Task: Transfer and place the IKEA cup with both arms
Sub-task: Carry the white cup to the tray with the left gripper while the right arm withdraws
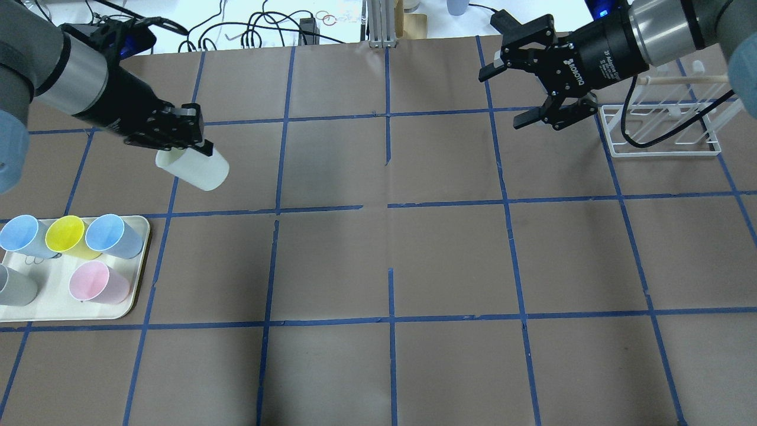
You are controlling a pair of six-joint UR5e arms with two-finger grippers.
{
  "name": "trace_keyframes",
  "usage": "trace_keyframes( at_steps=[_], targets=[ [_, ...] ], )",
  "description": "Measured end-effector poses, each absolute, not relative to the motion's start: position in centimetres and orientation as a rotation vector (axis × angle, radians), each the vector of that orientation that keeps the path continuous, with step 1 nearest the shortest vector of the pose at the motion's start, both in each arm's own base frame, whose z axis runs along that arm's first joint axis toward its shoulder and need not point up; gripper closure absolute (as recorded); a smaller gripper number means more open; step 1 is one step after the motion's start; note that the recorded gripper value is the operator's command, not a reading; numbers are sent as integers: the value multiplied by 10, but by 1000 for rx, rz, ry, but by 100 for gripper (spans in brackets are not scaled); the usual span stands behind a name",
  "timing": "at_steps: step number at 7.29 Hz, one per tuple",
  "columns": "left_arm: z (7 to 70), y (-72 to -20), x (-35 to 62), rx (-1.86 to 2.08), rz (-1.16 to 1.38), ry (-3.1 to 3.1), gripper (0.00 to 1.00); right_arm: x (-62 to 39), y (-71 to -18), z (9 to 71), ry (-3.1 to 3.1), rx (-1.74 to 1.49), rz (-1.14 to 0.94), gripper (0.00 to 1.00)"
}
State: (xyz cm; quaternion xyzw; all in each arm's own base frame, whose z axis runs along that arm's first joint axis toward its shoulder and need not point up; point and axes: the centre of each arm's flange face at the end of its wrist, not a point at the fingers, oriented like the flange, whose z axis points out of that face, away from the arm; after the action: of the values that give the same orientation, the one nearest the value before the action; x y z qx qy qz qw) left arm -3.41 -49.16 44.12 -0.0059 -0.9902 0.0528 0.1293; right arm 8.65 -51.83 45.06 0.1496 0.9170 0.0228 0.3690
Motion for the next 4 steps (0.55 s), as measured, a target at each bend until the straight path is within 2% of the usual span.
trace_keyframes(
  at_steps=[4],
  targets=[
    [413,-446,138,-522,-105,-3036,100,118,-483,465,2986,281,30,0]
  ],
)
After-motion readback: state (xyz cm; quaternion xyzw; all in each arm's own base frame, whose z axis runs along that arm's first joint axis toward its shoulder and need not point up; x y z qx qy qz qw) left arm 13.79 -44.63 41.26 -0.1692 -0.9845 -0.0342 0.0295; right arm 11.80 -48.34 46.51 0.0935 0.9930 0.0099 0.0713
